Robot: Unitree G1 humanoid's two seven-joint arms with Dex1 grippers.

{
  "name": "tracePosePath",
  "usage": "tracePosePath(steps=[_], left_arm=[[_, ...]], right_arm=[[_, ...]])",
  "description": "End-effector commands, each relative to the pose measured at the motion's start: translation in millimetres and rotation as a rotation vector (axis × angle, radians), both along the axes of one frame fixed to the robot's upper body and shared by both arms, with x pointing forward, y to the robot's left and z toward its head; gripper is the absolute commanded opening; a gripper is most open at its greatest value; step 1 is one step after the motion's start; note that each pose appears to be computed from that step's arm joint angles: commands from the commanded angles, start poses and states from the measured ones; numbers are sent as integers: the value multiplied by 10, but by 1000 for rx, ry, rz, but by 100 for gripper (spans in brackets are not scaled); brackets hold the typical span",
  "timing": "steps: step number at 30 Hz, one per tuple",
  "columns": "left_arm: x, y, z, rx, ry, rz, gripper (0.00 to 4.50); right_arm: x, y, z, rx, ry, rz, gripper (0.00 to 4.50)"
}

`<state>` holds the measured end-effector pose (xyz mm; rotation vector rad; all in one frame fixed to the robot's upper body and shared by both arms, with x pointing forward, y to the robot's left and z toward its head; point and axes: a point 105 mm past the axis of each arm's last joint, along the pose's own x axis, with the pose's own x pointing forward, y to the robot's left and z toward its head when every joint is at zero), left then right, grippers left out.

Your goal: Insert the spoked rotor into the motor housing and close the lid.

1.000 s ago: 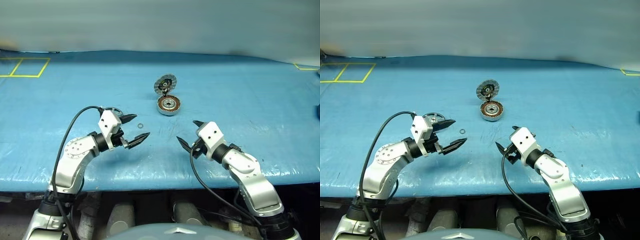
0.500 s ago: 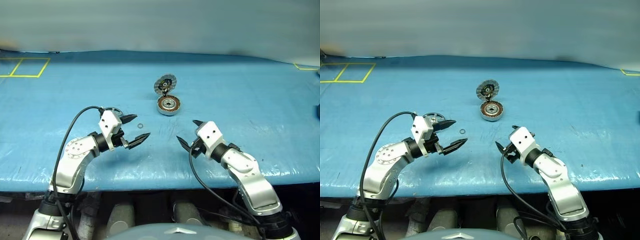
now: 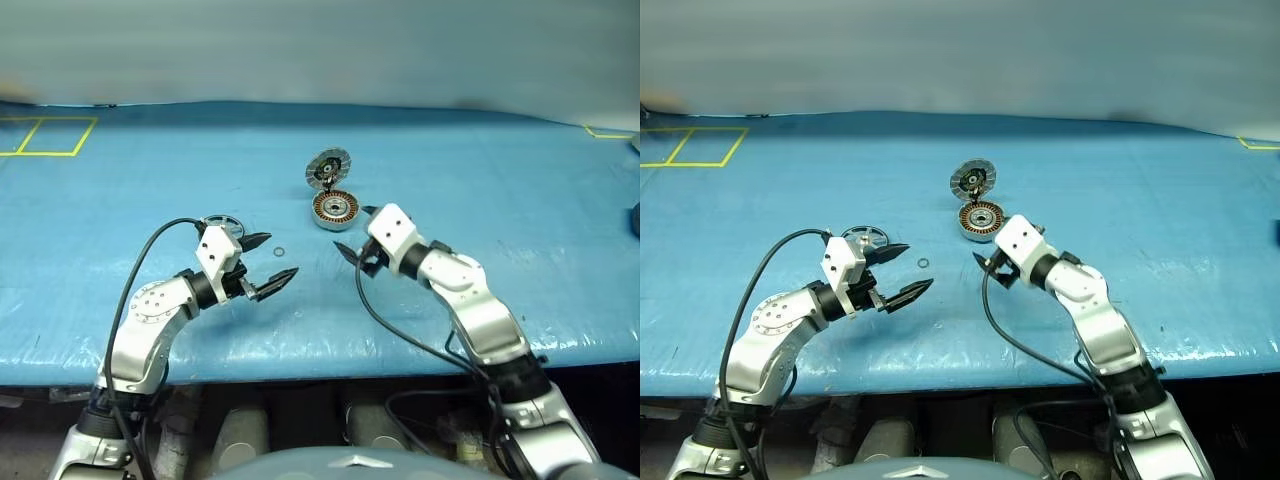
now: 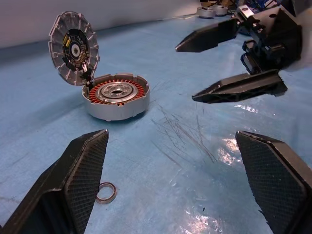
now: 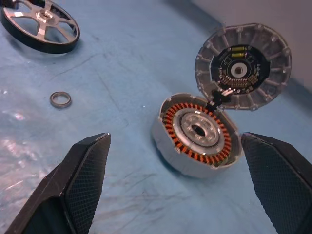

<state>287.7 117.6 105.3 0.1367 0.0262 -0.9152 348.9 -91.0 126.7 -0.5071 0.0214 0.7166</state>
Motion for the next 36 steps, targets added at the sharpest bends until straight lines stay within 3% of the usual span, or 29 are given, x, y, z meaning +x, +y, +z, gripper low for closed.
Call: tracePosePath(steps=[1, 13, 22, 36], left_arm=[[-18, -23, 123, -8, -65, 6, 450], [-151, 30, 56, -5, -50, 61, 450], [-186, 81, 27, -5, -42, 102, 450], [-167, 20, -9, -12, -34, 98, 450]], right_arm=[[180, 96, 71, -64, -37, 55, 448], [734, 360, -96, -346, 8, 171, 448], [741, 375, -156, -425, 101, 268, 448], [757, 215, -275, -472, 172, 244, 448]])
